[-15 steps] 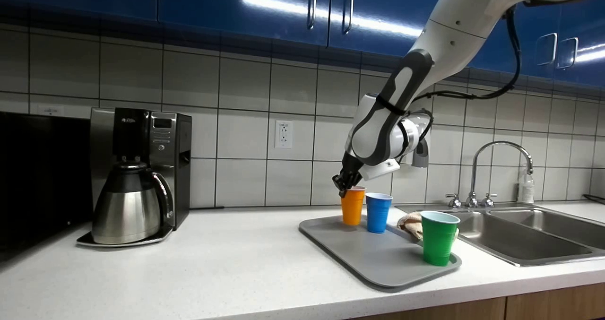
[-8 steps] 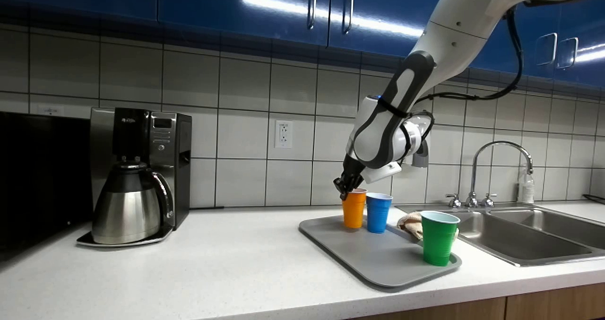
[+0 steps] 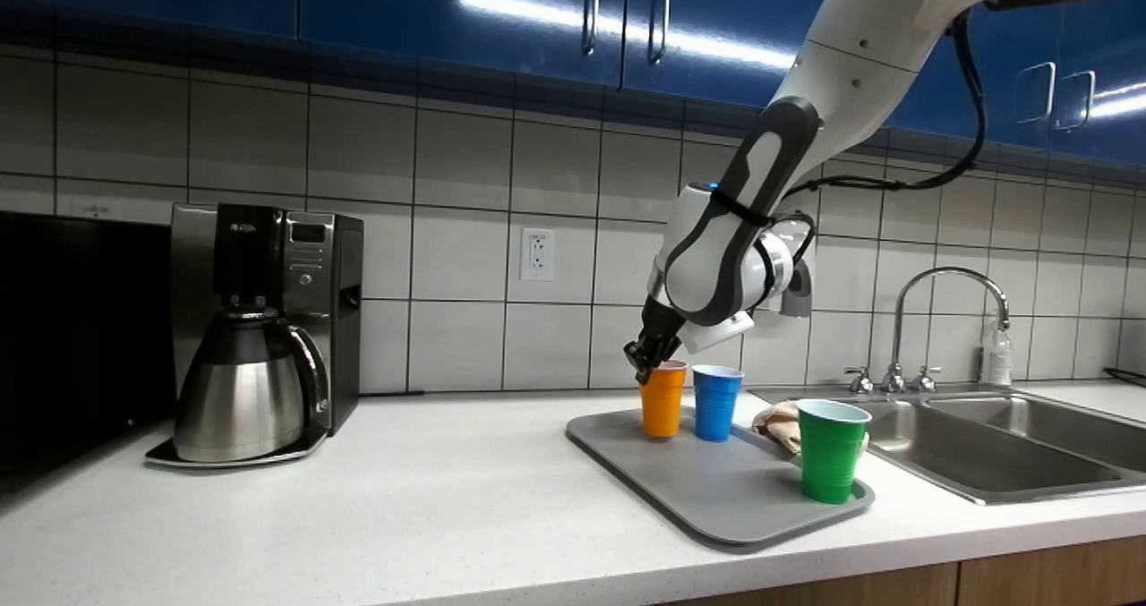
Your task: Put the cups on the tray
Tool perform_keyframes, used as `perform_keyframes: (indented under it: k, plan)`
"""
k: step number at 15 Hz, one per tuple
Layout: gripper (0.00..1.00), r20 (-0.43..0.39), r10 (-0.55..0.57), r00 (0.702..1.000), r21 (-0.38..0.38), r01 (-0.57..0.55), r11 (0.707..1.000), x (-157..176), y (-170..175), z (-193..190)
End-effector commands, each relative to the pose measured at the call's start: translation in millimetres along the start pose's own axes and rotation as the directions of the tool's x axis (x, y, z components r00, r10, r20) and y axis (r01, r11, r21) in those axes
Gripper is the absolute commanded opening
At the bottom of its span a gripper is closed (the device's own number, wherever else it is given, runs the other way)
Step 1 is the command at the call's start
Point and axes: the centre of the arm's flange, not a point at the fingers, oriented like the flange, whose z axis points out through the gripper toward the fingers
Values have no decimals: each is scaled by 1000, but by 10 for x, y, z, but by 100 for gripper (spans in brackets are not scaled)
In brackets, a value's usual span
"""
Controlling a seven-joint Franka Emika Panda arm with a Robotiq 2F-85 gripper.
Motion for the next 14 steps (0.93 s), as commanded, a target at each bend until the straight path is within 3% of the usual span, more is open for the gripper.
perform_keyframes:
  k: [1,4,5,6,7,8,9,10,12,14]
  plan:
    - [1,-20,-29,999,-18,29,999,-41,-86,-66]
    - [1,-24,-36,999,-25,35,999,-43,-104,-67]
    - [20,-22,-36,999,-28,36,999,-48,-105,-66]
    - [30,-21,-37,999,-30,36,999,-55,-104,-60]
    - [29,-18,-37,999,-31,37,999,-60,-104,-57]
    - [15,-17,-37,999,-33,36,999,-65,-103,-54]
    - [30,-15,-38,999,-34,38,999,-68,-105,-54]
    - [51,-13,-38,999,-36,37,999,-71,-102,-57]
    - [55,-7,-40,999,-39,40,998,-79,-97,-65]
    - [69,-4,-38,999,-38,37,999,-74,-85,-92]
